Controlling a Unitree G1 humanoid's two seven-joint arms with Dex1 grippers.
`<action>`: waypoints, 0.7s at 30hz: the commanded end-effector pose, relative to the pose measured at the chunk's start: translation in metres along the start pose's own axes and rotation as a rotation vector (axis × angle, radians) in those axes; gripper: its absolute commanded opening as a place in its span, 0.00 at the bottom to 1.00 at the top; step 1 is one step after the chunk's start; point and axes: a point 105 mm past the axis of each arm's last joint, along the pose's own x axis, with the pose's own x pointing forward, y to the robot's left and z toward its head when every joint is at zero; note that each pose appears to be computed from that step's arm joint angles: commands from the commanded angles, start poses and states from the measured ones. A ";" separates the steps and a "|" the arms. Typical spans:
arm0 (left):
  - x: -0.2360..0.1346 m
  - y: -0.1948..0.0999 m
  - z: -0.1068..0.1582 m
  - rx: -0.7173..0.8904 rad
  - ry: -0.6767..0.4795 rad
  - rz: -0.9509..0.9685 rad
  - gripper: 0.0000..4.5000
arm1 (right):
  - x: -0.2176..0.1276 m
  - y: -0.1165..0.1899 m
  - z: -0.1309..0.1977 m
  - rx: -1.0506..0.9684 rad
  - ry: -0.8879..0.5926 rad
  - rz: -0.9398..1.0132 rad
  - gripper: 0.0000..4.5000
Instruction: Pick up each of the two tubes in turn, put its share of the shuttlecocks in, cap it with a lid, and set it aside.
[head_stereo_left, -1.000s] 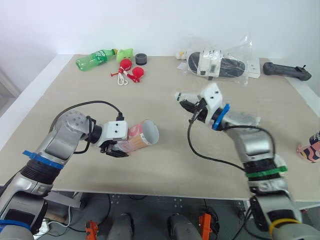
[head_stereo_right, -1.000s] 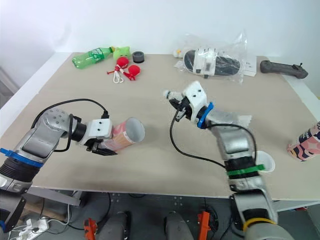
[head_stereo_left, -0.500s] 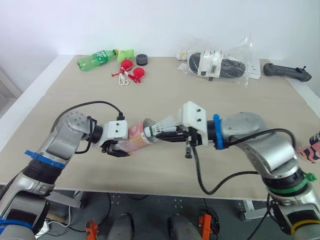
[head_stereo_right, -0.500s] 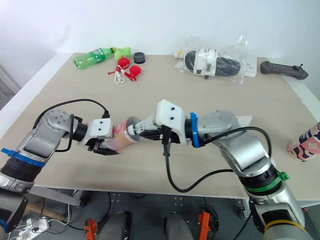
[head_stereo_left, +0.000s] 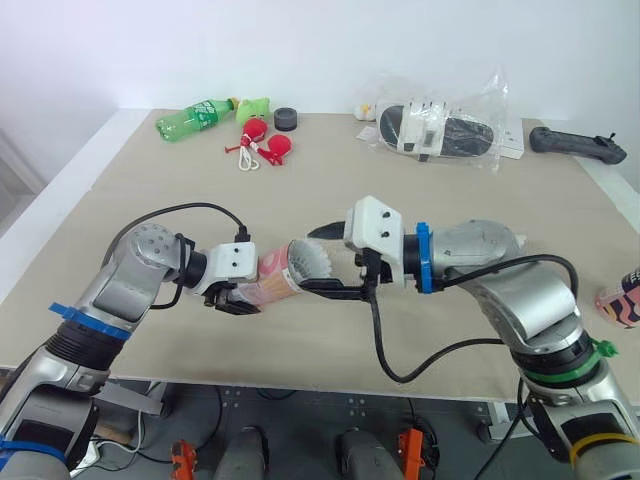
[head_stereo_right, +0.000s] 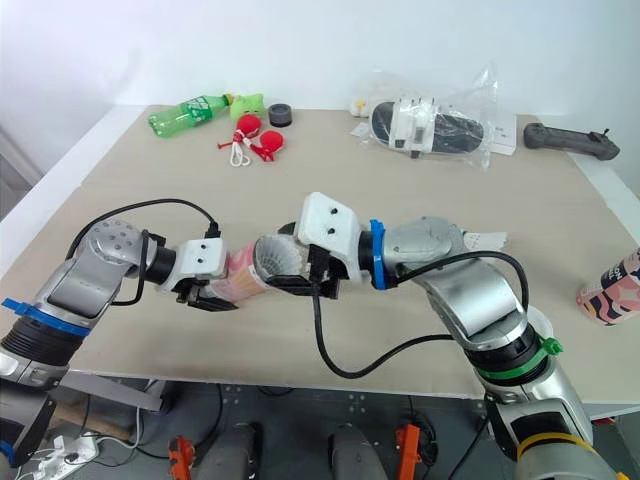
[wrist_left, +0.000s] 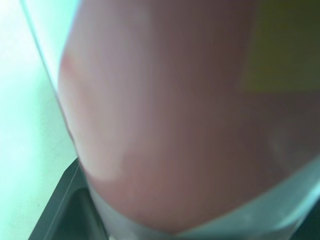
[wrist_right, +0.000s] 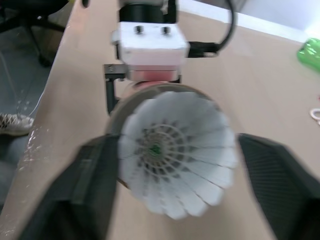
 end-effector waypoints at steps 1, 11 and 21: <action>0.015 -0.011 -0.003 -0.019 -0.005 -0.062 0.64 | -0.030 -0.012 0.023 0.045 -0.126 -0.098 0.99; 0.018 -0.013 -0.004 -0.023 -0.012 -0.076 0.64 | -0.149 -0.055 -0.056 0.347 0.066 -0.740 0.99; 0.025 -0.016 -0.002 -0.018 -0.022 -0.107 0.64 | -0.220 -0.042 -0.139 0.499 0.357 -1.173 0.99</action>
